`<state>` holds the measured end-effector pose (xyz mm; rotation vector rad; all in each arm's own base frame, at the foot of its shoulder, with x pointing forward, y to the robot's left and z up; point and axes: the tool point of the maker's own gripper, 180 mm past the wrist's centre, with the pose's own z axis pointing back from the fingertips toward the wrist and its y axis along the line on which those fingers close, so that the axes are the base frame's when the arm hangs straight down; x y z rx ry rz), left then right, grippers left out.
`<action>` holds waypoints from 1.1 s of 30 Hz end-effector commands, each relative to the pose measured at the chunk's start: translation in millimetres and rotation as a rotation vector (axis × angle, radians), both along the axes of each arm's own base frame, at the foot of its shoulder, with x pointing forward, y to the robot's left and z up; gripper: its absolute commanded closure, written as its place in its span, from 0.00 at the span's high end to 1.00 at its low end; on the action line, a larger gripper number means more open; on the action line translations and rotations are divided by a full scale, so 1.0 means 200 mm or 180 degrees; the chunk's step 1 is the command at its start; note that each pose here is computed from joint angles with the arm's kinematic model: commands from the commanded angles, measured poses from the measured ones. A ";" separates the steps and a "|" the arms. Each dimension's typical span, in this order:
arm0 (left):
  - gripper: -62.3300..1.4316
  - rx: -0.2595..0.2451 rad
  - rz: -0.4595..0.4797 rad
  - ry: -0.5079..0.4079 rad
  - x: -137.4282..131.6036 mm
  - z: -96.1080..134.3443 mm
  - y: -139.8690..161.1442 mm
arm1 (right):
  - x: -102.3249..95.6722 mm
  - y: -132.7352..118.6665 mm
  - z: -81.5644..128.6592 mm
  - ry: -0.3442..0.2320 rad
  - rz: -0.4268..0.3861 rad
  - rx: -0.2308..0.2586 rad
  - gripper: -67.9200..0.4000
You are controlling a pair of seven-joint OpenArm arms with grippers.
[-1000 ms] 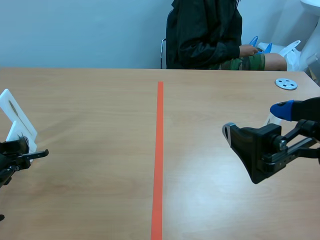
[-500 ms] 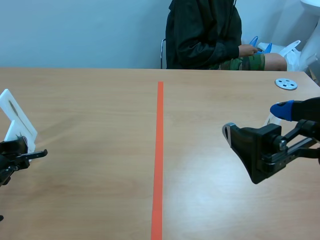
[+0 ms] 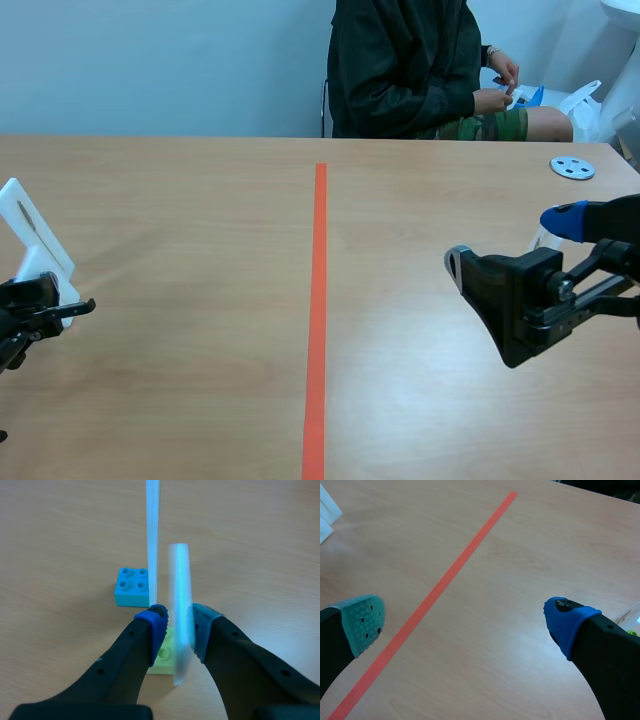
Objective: Sort the leaf by its shape. The table is split by an orange tape line. A compound leaf with several leaflets goes to the left side, a simple leaf with one blade goes to the right side. Return to the home posture when a red brick is placed on the table.
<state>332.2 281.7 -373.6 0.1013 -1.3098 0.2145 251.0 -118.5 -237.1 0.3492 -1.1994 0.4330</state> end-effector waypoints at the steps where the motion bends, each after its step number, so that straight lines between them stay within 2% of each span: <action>1: 0.32 0.0049 0.0031 -0.0138 0.03 0.07 0.04 | 0.02 -0.01 0.04 -0.0083 -0.0008 0.0039 1.00; 9: 0.33 0.0083 0.0020 -0.0140 0.03 0.08 0.06 | 0.02 -0.01 0.04 -0.0083 -0.0008 0.0039 1.00; 10: 0.36 0.0087 -0.0005 -0.0150 0.03 0.09 0.06 | 0.02 -0.01 0.04 -0.0084 -0.0008 0.0040 1.00; 14: 0.57 0.0161 -0.0044 -0.0211 0.04 0.14 0.08 | 0.02 -0.01 0.04 -0.0084 -0.0008 0.0040 1.00; 16: 0.57 0.0208 -0.0079 -0.0261 0.04 0.18 0.07 | 0.02 -0.01 0.04 -0.0084 -0.0008 0.0040 1.00; 19: 0.59 0.0301 -0.0173 -0.0371 0.02 0.26 0.05 | 0.02 -0.01 0.04 -0.0083 -0.0008 0.0039 1.00; 27: 0.80 0.0535 -0.0567 -0.0770 -0.08 0.57 -0.13 | 0.02 -0.01 0.04 -0.0083 -0.0008 0.0038 1.00; 33: 0.88 0.0491 -0.1177 -0.1077 -0.20 0.82 -0.41 | 0.02 -0.01 0.04 -0.0083 -0.0008 0.0038 1.00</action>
